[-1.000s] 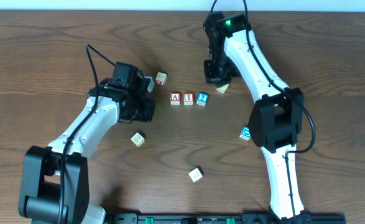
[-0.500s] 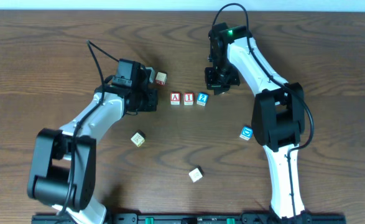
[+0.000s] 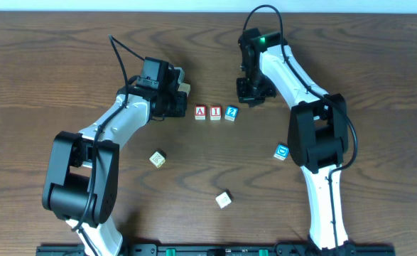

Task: Spell out Ai2
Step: 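Lift the right gripper and bring both grippers to the row's ends, then lower left gripper beside 'A' and right gripper beside '2'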

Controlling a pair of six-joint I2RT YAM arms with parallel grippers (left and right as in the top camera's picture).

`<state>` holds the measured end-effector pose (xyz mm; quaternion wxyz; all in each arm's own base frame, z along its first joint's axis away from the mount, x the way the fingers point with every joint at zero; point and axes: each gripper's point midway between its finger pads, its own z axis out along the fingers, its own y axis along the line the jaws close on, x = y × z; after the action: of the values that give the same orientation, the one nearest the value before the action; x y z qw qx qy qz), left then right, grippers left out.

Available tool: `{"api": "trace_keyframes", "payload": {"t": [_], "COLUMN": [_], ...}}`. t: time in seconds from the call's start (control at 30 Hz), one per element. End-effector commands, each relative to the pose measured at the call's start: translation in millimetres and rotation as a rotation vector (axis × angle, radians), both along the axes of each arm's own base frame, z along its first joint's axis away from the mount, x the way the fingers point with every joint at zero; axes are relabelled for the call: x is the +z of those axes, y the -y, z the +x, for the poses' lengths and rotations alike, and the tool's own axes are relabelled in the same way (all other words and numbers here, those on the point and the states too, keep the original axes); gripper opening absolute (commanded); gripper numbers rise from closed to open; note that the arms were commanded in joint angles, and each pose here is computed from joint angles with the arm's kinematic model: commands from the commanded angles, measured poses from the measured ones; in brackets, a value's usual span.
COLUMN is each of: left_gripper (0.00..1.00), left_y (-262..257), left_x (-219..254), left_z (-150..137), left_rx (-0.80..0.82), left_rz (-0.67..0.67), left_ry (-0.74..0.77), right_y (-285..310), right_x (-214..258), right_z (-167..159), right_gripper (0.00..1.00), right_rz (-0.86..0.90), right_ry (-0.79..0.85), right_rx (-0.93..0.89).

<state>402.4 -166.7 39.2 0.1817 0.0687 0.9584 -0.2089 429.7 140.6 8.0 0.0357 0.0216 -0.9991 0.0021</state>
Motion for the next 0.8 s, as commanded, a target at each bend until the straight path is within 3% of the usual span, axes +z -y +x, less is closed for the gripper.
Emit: {"api": "trace_keyframes", "payload": {"t": [0.0, 0.17, 0.57, 0.67, 0.77], "left_gripper": [0.06, 0.05, 0.06, 0.06, 0.06], "left_y": [1.3, 6.1, 3.6, 4.1, 7.9], "left_x": [-3.3, -4.0, -7.0, -7.7, -6.3], "left_z": [1.2, -1.3, -5.2, -8.0, -9.5], "left_rx": [0.003, -0.011, 0.004, 0.007, -0.004], "left_rz": [0.005, 0.016, 0.03, 0.023, 0.001], "left_ry": [-0.015, -0.013, -0.036, -0.051, -0.057], "right_y": [21.8, 21.1, -9.6, 1.6, 16.7], "right_x": [9.6, 9.4, 17.7, 45.2, 99.6], "right_z": [12.3, 19.0, -29.3, -27.8, -20.8], "right_gripper": [0.01, 0.01, 0.01, 0.02, 0.02], "right_rz": [-0.059, -0.043, 0.134, 0.214, 0.262], "right_ry": [0.058, 0.081, -0.129, -0.112, 0.017], "right_rx": [-0.057, -0.078, -0.008, -0.006, 0.031]}}
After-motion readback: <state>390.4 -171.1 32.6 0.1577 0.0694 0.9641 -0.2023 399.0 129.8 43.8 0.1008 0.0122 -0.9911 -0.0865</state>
